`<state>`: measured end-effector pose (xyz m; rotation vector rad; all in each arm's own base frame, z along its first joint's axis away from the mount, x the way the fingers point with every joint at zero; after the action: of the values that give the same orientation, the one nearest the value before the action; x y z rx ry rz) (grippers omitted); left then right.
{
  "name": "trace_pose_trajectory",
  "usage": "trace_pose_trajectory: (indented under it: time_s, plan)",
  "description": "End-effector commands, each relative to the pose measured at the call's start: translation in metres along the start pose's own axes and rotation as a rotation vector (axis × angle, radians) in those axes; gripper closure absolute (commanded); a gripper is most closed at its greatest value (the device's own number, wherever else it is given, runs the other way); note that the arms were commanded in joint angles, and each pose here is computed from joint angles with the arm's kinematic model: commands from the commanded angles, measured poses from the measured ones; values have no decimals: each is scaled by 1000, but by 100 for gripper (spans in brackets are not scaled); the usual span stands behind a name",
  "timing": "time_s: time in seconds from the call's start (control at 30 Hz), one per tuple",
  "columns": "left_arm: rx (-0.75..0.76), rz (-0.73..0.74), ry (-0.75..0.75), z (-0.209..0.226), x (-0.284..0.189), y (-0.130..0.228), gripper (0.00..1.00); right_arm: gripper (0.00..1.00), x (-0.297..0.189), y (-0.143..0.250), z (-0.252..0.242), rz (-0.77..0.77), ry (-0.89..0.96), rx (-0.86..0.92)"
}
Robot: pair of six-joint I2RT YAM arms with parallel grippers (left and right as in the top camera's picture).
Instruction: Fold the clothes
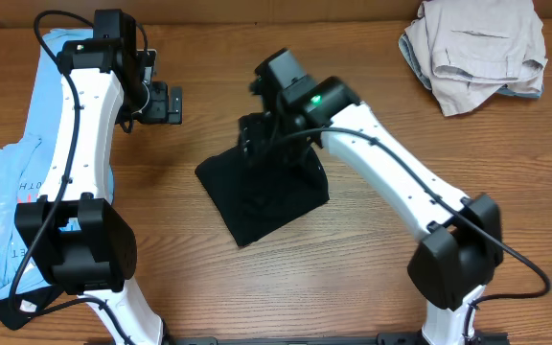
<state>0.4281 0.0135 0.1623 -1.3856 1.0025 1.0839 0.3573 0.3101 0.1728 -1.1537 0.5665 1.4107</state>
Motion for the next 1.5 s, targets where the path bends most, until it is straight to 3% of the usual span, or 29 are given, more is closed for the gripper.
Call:
trace_pose_trajectory:
  time_s: [0.0, 0.2, 0.43, 0.7, 0.8, 0.83, 0.93, 0.97, 1.23, 1.47]
  plan:
    - [17, 5, 12, -3, 2, 1, 0, 32, -19, 1, -22, -22, 112, 117]
    - [17, 6, 12, -3, 2, 1, 0, 41, 8, 35, -45, 82, 182, 221]
    - [24, 21, 11, -3, 2, 5, 0, 41, 42, 58, -69, 105, 231, 305]
    - [24, 20, 11, -3, 2, 4, 0, 41, 37, 29, -95, -26, 294, 303]
    - [24, 20, 11, -3, 2, 4, 0, 58, 34, 13, -105, -90, 303, 295]
    - [24, 21, 11, -3, 2, 5, 0, 70, 33, 10, -106, -98, 303, 289]
    - [24, 23, 11, -3, 2, 5, 0, 91, 32, 4, -107, -114, 296, 249]
    - [24, 23, 11, -3, 2, 5, 0, 96, 30, 2, -105, -117, 294, 242]
    - [24, 12, 11, -3, 2, 3, 0, 96, -21, -26, -50, -154, 168, 79]
    - [18, -46, 7, 0, 2, -11, 0, 96, -24, 8, 36, -65, 55, -56]
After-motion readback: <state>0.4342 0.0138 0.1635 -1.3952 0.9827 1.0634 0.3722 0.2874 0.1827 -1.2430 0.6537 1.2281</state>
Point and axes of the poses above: each gripper's point midway between its finger pads, its own x axis out along the fingers, its own z axis along the line the jaws close on, y = z × x, the point moved 1 cm from there along -x, back along the fingers, and after that the axes turned 3 degrees about -x, right-handed, at the moved point
